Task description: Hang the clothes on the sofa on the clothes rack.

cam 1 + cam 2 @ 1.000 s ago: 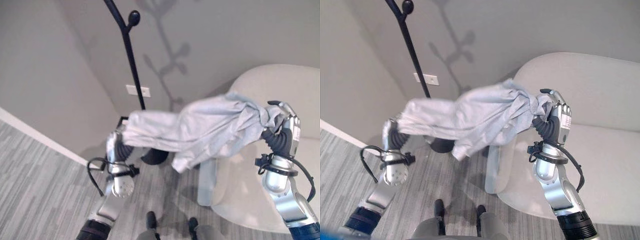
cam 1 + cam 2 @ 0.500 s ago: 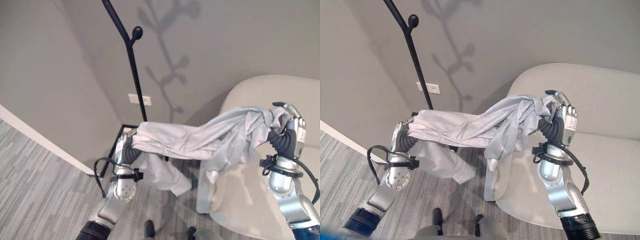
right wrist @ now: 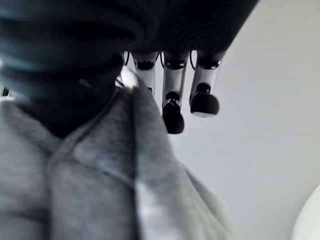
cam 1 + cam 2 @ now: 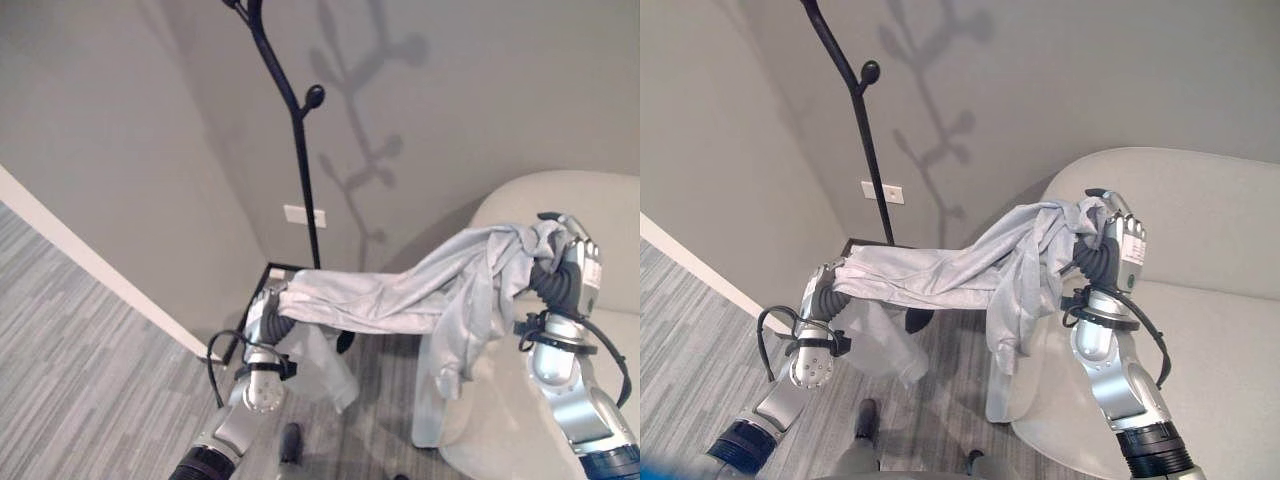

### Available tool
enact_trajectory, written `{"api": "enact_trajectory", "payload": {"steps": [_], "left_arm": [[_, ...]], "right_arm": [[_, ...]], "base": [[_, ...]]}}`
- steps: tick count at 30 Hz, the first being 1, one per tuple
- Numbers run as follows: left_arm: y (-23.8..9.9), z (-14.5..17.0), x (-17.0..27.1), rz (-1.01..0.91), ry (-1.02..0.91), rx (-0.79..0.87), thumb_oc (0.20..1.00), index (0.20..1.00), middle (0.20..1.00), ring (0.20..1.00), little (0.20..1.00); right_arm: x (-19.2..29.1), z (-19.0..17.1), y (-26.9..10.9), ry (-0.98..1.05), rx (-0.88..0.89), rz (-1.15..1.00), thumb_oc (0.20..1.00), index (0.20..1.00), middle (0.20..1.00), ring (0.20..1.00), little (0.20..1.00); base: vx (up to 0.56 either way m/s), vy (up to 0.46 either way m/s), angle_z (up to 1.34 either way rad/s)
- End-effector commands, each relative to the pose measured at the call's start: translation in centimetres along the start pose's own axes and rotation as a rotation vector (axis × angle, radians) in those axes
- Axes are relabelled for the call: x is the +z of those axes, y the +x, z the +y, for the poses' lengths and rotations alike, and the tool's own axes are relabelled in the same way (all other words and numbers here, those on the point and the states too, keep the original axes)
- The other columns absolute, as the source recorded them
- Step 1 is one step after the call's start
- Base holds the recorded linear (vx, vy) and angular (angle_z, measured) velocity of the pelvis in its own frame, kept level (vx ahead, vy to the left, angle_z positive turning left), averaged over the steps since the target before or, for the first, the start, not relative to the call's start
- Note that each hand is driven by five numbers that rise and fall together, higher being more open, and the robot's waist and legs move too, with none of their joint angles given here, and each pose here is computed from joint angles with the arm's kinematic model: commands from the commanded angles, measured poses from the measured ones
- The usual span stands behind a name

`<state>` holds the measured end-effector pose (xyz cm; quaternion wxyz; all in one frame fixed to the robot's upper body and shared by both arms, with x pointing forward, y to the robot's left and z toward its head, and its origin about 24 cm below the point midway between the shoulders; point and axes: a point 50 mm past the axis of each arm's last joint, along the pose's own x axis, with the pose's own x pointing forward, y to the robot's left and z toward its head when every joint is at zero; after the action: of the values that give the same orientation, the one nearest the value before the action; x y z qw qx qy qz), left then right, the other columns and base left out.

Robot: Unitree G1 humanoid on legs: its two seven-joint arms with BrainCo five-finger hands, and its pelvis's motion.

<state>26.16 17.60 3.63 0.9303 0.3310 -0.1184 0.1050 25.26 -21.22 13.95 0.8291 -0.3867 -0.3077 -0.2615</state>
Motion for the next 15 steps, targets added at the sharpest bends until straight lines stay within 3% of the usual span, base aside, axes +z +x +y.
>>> {"api": "enact_trajectory", "payload": {"steps": [1,7,15], "left_arm": [[3.0,3.1,3.6,-0.194,-0.033,0.187,0.200,0.200,0.200,0.200,0.200],[5.7,7.5,6.8,-0.385,0.047,0.348,0.200,0.200,0.200,0.200,0.200],[6.9,8.9,9.6,-0.517,0.092,0.363,0.200,0.200,0.200,0.200,0.200]], "right_arm": [[1.8,-1.7,2.5,0.049,-0.130,-0.091,0.200,0.200,0.200,0.200,0.200],[3.6,-4.0,5.9,0.034,-0.318,-0.183,0.200,0.200,0.200,0.200,0.200],[5.0,-8.1,9.7,-0.080,-0.505,-0.292,0.200,0.200,0.200,0.200,0.200]], "base": [[0.13,0.221,-0.72],[0.12,0.214,-0.42],[-0.01,-0.020,-0.09]]}}
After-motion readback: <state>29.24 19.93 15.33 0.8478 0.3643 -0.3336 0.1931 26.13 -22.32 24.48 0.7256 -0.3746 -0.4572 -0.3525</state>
